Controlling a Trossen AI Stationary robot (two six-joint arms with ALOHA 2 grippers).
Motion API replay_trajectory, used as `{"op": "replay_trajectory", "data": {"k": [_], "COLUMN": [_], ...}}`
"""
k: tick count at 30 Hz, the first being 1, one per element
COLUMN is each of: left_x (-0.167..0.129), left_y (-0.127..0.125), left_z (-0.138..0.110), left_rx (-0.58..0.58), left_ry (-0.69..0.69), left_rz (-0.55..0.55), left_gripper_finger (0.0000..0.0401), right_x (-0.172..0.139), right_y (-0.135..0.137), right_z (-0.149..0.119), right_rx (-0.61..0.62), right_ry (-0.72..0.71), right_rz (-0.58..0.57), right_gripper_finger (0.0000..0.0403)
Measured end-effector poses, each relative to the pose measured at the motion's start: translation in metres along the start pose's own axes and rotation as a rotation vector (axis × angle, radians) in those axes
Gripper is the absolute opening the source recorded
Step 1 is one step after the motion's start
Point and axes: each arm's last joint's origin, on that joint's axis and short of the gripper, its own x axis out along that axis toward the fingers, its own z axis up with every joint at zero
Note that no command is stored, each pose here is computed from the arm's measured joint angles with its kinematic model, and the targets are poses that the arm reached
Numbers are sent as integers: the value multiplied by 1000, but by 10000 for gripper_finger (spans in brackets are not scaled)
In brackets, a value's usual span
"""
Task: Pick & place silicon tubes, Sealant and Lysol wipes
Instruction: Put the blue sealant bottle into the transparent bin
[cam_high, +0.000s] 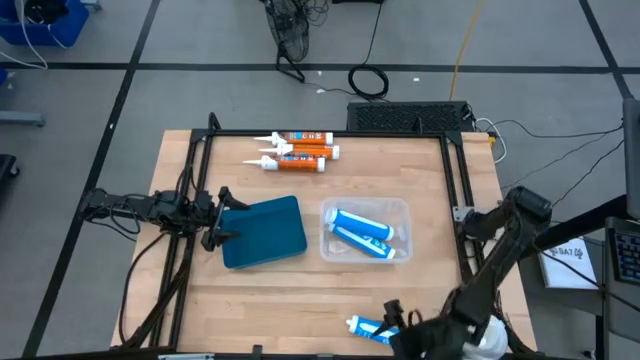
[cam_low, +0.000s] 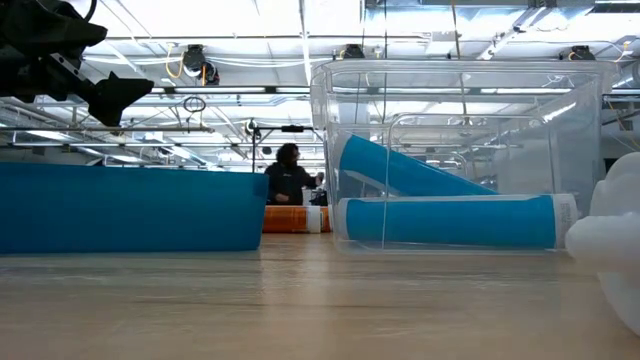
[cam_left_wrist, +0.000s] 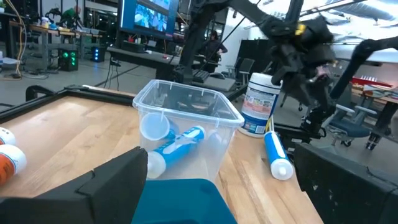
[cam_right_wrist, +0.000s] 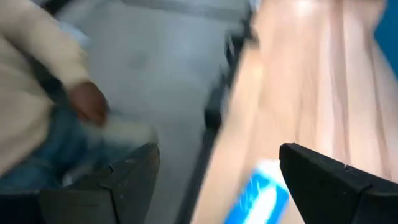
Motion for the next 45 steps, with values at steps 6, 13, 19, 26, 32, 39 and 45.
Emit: {"op": "replay_trajectory", "data": {"k": [6,13,19,26,32,39,45], "left_x": [0,0,0,0,0,0,0], "left_y": [0,0,0,0,0,0,0], "left_z": [0,0,0,0,0,0,0], "left_rx": [0,0,0,0,0,0,0], "left_ry": [0,0,0,0,0,0,0], "left_rz": [0,0,0,0,0,0,0], "left_gripper_finger": [395,395,395,395,395,395,395], "right_x": [27,60,80,94,99,104,109], "right_y": [2,1,2,-2,-14,-33,-44], "right_z": [-20,-51,-74,-86,-87,-94,-104], "right_rx": [164,381,364,204,60,7,-21], "right_ry": [345,616,717,735,658,674,687], "right_rz": [-115,-131,-176,-195,-275,-337,-342], "right_gripper_finger": [308,308,308,308,307,285,271]}}
